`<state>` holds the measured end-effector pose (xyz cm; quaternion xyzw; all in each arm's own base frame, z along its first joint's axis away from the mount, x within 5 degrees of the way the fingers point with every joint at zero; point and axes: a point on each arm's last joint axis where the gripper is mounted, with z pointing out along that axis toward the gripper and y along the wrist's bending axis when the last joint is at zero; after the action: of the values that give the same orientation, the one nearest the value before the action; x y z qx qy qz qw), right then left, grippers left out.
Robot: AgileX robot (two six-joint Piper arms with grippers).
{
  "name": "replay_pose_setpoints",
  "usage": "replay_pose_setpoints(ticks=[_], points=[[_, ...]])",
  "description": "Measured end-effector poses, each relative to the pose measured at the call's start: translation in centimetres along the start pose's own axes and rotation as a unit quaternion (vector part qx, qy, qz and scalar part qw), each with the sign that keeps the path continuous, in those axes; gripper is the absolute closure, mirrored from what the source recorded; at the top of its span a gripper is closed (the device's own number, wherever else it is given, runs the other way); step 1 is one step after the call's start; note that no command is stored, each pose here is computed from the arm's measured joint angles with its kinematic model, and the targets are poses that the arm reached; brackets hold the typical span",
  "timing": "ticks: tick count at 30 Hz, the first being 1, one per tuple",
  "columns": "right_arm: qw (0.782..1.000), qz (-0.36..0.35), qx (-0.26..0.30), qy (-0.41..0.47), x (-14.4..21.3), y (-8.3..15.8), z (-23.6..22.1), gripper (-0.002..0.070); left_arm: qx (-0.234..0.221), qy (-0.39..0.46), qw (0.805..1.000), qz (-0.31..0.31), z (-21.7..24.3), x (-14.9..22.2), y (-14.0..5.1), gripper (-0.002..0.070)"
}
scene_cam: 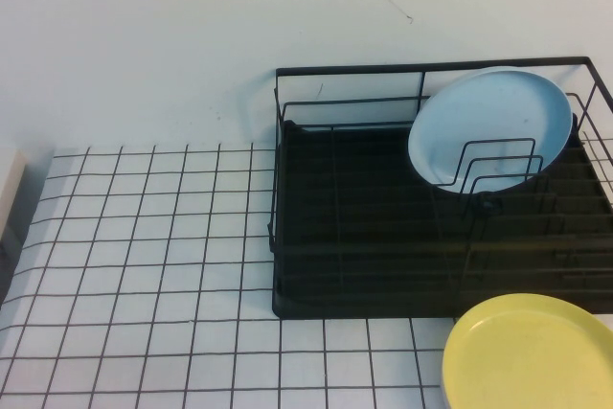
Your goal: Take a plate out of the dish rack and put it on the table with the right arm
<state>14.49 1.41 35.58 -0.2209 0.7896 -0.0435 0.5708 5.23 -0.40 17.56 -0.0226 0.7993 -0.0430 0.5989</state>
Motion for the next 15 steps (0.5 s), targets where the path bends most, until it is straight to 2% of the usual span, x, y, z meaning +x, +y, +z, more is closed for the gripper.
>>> replay_pose_setpoints(ticks=[7, 15], points=[[0.999, 0.006, -0.019, 0.031, 4.8, 2.5, -0.9, 0.0678, 0.000, 0.000, 1.000, 0.000, 0.0, 0.0, 0.0, 0.0678], [0.995, 0.018, -0.071, 0.066, 6.2, 3.9, -1.4, 0.0678, 0.000, 0.000, 1.000, 0.000, 0.0, 0.0, 0.0, 0.0678]])
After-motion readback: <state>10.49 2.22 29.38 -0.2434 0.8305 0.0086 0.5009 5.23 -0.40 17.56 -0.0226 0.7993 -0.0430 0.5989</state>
